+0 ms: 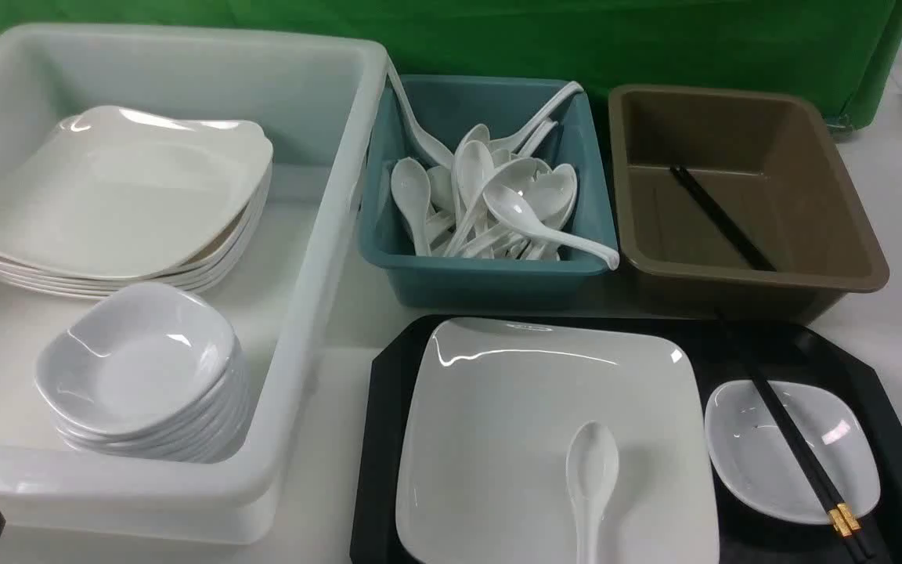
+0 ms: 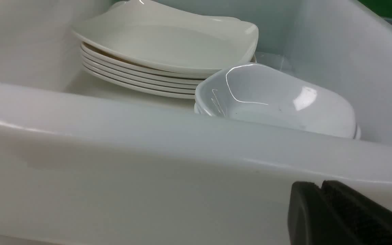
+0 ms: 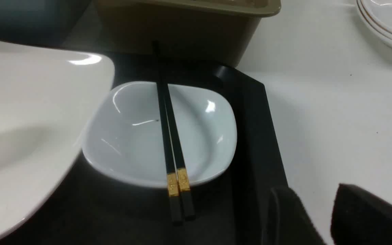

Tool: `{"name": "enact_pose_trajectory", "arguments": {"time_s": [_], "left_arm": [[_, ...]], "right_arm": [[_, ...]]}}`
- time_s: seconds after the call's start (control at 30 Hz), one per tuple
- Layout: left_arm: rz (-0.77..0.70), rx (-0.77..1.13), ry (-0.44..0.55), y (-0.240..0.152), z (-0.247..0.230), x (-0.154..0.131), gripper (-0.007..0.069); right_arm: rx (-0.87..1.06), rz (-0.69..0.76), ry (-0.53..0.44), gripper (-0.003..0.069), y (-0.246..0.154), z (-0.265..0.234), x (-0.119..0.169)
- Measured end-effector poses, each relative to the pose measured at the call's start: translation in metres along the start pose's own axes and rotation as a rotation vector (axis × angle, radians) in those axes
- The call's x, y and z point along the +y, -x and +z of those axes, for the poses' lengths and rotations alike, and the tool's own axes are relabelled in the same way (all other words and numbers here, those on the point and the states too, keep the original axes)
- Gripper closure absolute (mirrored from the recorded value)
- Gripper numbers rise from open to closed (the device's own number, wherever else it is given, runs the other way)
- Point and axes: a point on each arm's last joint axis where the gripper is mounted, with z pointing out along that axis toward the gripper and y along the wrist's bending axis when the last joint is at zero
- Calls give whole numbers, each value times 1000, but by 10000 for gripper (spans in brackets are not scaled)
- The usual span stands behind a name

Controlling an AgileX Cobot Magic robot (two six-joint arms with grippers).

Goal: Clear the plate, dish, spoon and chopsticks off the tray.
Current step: Use the right arm to grab a pair of chopsticks from the plate

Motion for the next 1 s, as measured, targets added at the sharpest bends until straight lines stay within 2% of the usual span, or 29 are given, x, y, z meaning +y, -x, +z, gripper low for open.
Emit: {"name": "enact_pose_trajectory", "arguments": {"time_s": [0.8,0.87,1.0], "left_arm": [[0,-3,0,0,0,0,608],[-25,-24,-3,2,0,0,608],[-251,-119,-35,11,-1,-2,608]], "right_arm": [[0,0,-1,417,0,0,0],[0,0,-1,417,0,0,0],[0,0,-1,417,0,0,0]]}}
